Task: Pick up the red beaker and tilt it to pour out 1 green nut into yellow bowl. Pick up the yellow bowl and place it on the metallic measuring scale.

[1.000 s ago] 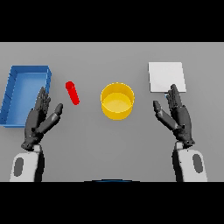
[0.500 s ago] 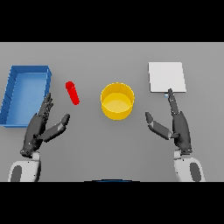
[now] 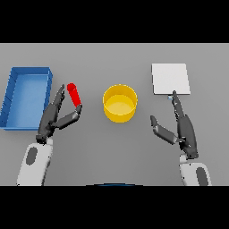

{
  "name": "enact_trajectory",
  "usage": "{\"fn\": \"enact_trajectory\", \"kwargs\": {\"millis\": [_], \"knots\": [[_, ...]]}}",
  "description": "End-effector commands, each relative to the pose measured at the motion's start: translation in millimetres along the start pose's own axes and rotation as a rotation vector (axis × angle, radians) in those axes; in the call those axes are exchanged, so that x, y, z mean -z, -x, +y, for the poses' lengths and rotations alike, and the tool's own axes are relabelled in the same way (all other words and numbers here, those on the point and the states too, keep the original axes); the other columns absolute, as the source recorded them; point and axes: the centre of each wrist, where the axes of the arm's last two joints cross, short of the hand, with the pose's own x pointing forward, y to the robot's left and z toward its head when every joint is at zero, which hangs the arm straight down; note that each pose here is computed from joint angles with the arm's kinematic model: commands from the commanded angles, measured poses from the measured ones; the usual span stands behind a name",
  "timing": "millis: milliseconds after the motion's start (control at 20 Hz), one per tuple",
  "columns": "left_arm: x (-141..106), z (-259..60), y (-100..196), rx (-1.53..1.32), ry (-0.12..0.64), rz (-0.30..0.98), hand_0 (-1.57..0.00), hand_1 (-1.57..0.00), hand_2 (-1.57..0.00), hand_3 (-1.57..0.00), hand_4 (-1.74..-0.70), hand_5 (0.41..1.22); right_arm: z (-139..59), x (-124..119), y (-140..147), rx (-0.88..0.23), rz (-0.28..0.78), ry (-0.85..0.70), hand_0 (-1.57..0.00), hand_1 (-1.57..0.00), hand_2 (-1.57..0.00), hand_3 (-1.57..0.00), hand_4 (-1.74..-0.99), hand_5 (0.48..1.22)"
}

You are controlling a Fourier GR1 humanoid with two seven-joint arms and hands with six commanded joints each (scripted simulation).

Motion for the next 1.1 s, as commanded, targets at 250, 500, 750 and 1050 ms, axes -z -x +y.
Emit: {"fn": "enact_trajectory", "kwargs": {"millis": [250, 500, 750, 1050], "knots": [[30, 1, 5, 0.002, 0.006, -0.011, 0.00, 0.00, 0.00, 0.00, -1.28, 0.682, -2.6, 1, 0, -0.009, 0.003, 0.007, 0.00, 0.00, 0.00, 0.00, -1.266, 0.635], [49, -7, -1, 0.020, 0.013, -0.001, 0.00, 0.00, 0.00, 0.00, -1.30, 0.690, -0.3, 3, 1, -0.012, 0.001, 0.004, 0.00, 0.00, 0.00, 0.00, -1.271, 0.646], [65, -10, -1, 0.018, 0.018, 0.019, 0.00, 0.00, 0.00, 0.00, -1.29, 0.683, 1.4, 2, 2, 0.010, 0.033, 0.018, 0.00, 0.00, 0.00, 0.00, -1.265, 0.638], [72, -13, 1, -0.037, 0.017, -0.015, 0.00, 0.00, 0.00, 0.00, -1.35, 0.704, -3.3, 3, 0, -0.019, 0.022, 0.016, 0.00, 0.00, 0.00, 0.00, -1.261, 0.641]]}}
